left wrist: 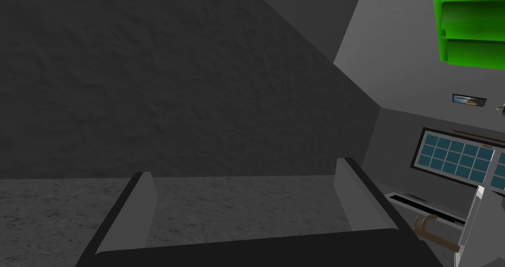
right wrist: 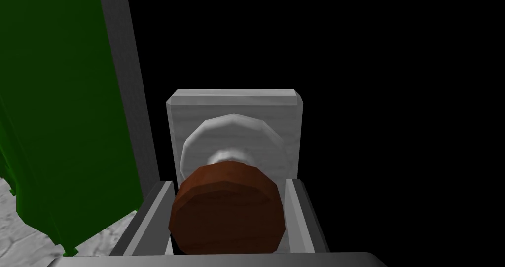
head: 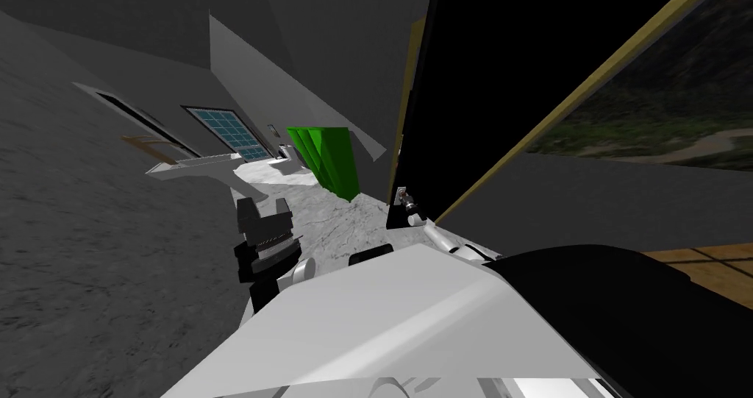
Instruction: Pull the door open
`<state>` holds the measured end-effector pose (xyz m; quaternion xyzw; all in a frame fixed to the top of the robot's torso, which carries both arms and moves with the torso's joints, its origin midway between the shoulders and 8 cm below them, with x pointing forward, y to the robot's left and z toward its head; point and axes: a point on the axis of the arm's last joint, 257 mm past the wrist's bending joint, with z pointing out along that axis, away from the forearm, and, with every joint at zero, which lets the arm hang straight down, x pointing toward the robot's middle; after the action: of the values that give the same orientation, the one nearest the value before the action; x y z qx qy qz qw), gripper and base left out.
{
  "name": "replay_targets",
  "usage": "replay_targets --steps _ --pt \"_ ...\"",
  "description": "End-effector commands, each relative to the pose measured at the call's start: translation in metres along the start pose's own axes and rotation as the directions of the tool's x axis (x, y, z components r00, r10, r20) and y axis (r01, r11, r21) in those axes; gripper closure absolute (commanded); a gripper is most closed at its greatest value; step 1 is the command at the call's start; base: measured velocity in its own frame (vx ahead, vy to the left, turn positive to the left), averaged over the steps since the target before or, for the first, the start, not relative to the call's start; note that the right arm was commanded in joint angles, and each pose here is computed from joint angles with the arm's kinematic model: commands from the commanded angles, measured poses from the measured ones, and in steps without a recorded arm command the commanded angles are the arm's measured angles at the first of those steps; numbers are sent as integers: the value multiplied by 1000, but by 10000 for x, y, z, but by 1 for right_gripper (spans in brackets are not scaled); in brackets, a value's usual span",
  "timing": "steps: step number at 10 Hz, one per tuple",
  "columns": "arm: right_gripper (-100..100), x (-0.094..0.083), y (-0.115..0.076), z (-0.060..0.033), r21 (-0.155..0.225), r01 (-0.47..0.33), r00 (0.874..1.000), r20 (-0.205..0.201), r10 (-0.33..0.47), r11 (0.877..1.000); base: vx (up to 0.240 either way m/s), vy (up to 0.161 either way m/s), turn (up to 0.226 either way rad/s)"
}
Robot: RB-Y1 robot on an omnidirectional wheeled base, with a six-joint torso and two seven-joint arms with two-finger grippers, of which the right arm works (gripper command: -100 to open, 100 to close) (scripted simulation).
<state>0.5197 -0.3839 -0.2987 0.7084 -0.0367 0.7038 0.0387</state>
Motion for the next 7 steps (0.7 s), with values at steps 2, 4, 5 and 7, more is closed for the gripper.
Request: replay_targets --steps 2,4,5,7 --pt "100 14 -42 -48 29 0 1000 -4 1 1000 -202 -92 118" --pt "100 22 -75 -92 54 0 1000 -7 1 999 -208 -77 106" --pt "100 24 -93 -115 66 -1 1000 -7 1 998 -199 -62 105" --pt "100 26 -123 -157 87 -2 1000 -7 2 996 -208 -76 87"
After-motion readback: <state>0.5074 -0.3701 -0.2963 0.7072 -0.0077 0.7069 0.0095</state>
